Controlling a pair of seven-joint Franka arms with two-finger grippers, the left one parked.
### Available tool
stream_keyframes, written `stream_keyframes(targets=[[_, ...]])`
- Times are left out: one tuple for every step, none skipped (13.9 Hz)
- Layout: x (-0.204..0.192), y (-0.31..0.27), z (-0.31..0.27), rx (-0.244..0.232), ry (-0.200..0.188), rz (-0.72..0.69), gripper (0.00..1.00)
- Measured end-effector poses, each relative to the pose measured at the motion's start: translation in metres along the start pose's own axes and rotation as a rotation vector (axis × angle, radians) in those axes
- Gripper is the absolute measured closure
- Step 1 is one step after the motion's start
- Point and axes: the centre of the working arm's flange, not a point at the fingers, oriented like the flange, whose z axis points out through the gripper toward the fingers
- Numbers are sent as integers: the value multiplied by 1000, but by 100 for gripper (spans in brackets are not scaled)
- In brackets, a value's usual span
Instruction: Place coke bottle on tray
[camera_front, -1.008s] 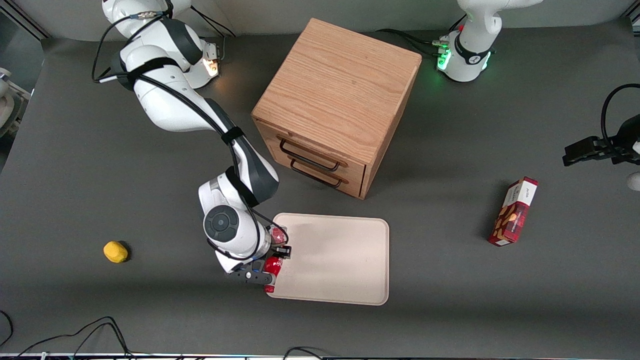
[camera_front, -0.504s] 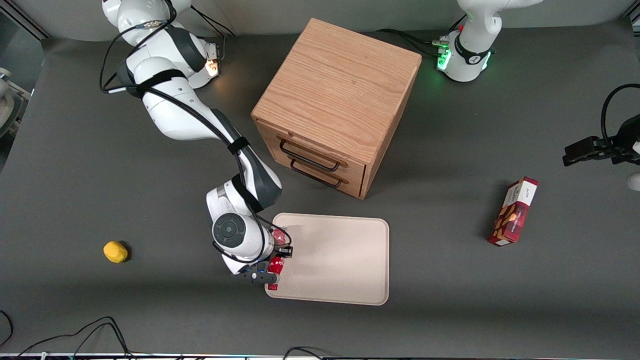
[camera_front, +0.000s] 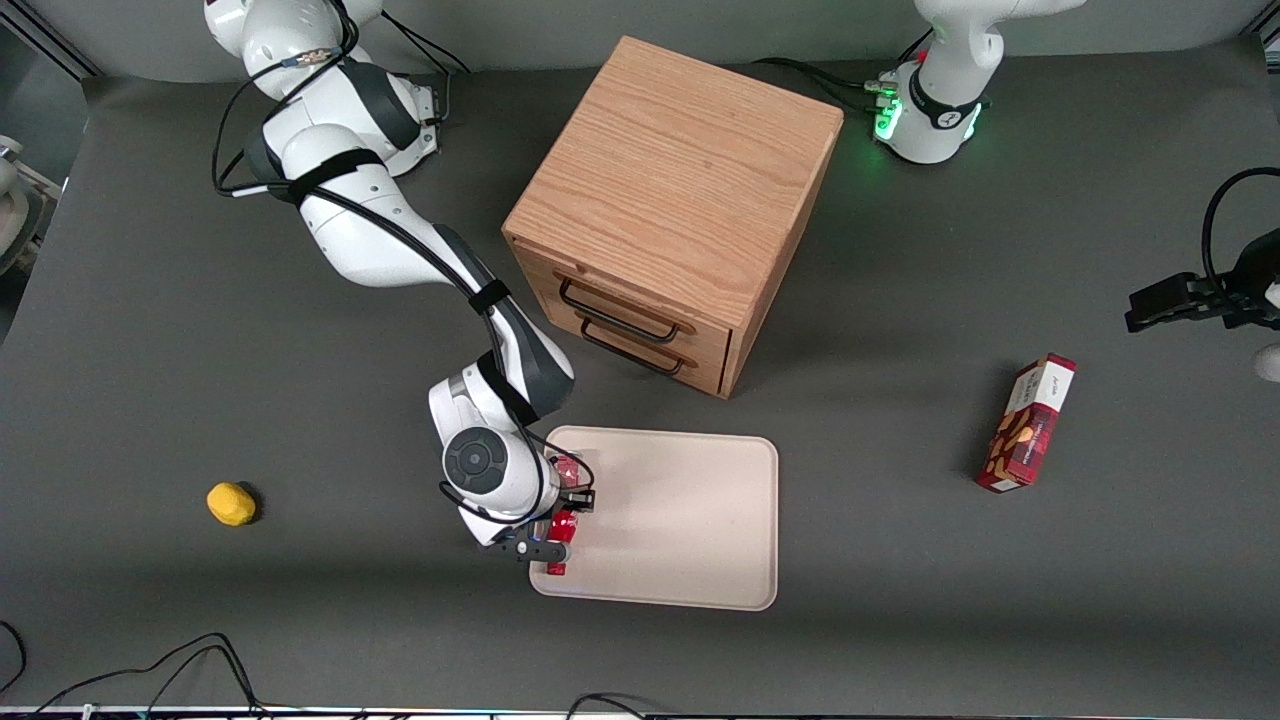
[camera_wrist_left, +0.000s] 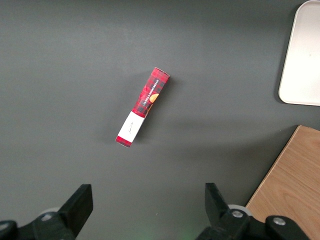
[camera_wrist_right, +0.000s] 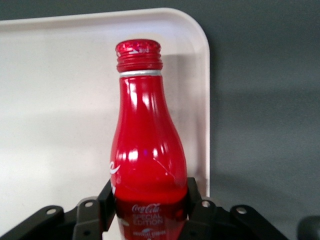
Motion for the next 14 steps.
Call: stream_keyframes(targets=[[1, 0, -1, 1, 3, 0, 32], [2, 0, -4, 4, 7, 0, 24], [3, -1, -6, 6, 11, 0, 13], [3, -1, -7, 7, 13, 1, 4], [4, -1, -8, 7, 14, 1, 0], [4, 0, -10, 5, 12, 2, 0], [5, 0, -14, 0, 6, 3, 0], [6, 1, -21, -5, 0, 5, 0], [8, 2, -33, -10, -4, 7, 0], [11, 6, -49, -15, -8, 13, 0], [15, 13, -70, -22, -13, 23, 0], [21, 34, -113, -45, -39, 50, 0], [23, 46, -133, -47, -46, 64, 0], [24, 60, -151, -42, -59, 73, 0]])
